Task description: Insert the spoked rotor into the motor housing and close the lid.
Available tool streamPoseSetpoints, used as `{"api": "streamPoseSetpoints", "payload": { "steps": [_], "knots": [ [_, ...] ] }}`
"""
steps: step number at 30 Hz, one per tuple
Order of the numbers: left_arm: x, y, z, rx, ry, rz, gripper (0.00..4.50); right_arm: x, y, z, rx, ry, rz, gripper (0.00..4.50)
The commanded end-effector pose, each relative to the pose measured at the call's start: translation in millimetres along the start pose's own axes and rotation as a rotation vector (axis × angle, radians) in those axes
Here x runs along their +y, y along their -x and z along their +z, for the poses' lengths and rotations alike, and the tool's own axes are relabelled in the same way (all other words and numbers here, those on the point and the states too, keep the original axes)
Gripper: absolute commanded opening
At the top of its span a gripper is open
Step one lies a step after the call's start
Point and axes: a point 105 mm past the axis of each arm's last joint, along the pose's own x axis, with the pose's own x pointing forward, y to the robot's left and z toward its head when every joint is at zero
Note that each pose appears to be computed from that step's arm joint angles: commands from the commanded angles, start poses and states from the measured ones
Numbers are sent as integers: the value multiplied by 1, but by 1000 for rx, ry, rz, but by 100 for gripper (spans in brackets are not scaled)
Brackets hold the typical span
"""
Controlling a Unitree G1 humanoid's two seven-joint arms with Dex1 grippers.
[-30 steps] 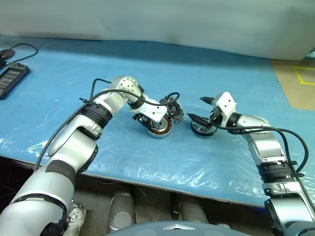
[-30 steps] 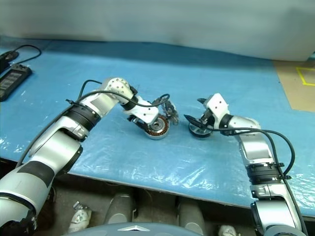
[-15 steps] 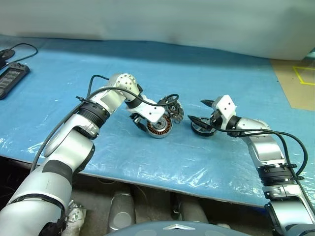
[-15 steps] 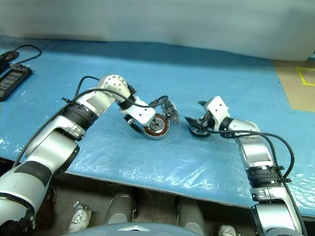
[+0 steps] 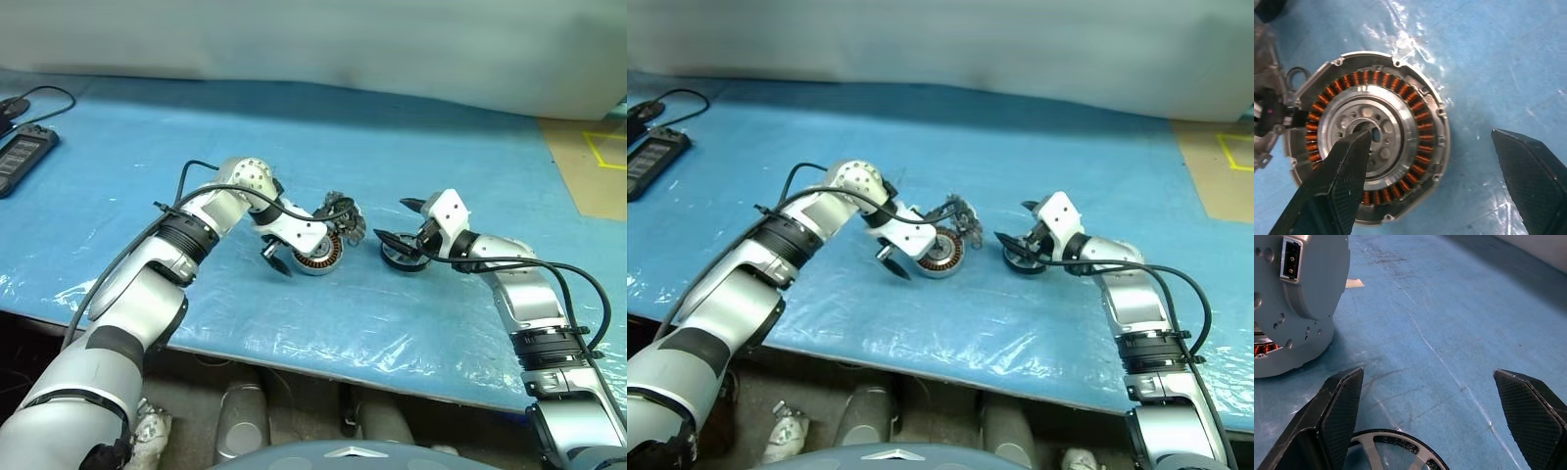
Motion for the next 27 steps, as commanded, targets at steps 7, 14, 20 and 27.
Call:
{"api": "streamPoseSetpoints", "payload": {
  "steps": [7,14,20,27],
  "knots": [
    [0,-13,-14,54,13,2,410,-2,2,14,-47,34,-10,450],
    [-5,-21,-21,76,4,-32,393,-2,4,14,-48,31,-19,450],
    [-6,-23,-22,80,15,-53,239,-2,4,13,-47,30,-25,450],
    [0,-17,-7,22,105,-73,239,-3,4,12,-46,31,-35,450]
  ]
}}
